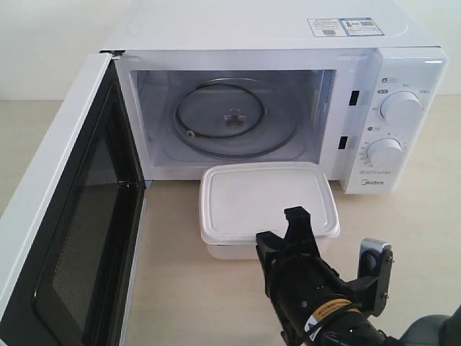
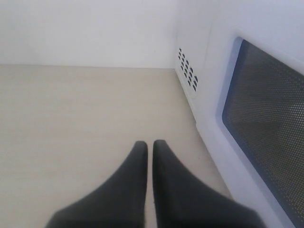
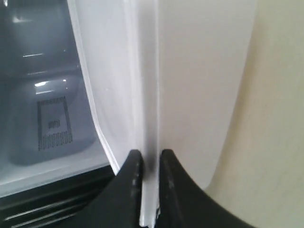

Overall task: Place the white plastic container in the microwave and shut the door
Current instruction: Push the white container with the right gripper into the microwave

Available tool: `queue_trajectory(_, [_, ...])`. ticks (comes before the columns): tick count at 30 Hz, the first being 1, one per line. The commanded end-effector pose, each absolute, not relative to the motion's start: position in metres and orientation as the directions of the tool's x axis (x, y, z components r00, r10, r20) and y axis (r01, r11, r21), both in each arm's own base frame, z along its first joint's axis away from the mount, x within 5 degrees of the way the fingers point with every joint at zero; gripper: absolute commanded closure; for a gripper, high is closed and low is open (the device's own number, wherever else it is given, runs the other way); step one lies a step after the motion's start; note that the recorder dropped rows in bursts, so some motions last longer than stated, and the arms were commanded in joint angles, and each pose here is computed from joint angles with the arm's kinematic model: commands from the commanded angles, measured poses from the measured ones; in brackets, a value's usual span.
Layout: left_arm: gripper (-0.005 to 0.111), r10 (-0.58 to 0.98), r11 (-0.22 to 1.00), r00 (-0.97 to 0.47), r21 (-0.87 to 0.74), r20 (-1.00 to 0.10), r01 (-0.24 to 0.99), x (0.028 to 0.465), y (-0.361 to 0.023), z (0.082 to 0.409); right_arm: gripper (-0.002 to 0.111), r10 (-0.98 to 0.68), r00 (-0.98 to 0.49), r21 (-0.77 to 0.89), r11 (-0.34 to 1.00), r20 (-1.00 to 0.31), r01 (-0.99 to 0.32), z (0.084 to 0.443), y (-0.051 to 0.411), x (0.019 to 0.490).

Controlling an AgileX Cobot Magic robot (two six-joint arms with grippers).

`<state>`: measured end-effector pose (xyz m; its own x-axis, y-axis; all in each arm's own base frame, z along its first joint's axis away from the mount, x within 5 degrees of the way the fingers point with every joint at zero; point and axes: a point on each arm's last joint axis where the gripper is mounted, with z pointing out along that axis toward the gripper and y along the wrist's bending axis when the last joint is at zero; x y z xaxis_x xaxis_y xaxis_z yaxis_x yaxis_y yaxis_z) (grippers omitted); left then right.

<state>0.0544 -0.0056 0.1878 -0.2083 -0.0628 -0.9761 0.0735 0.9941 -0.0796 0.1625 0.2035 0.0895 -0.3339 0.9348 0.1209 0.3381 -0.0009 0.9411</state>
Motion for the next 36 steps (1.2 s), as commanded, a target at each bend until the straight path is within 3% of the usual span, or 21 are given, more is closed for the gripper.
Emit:
queue_trajectory(1, [0.102, -0.069, 0.993, -0.210, -0.087, -0.975, 0.079, 0.054, -0.006, 0.187, 0.108, 0.916, -0.396, 0.957, 0.055, 0.066, 0.286, 0.093, 0.210, 0.155])
queue_trajectory(10, [0.102, -0.069, 0.993, -0.210, -0.087, -0.975, 0.079, 0.054, -0.006, 0.187, 0.108, 0.873, -0.487, 0.963, 0.134, -0.003, 0.234, 0.098, 0.217, 0.150])
queue_trajectory(16, [0.102, -0.069, 0.993, -0.210, -0.087, -0.975, 0.079, 0.054, -0.006, 0.187, 0.108, 0.861, -0.506, 0.979, 0.135, -0.039, 0.155, 0.120, 0.219, 0.150])
queue_trajectory(32, [0.102, -0.069, 0.993, -0.210, -0.087, -0.975, 0.079, 0.054, -0.006, 0.187, 0.109, 0.898, -0.440, 0.998, 0.016, 0.013, 0.063, 0.157, 0.238, 0.171])
queue_trajectory(36, [0.102, -0.069, 0.993, -0.210, -0.087, -0.975, 0.079, 0.054, -0.006, 0.187, 0.109, 0.900, -0.435, 0.993, 0.022, 0.030, 0.113, 0.157, 0.242, 0.178])
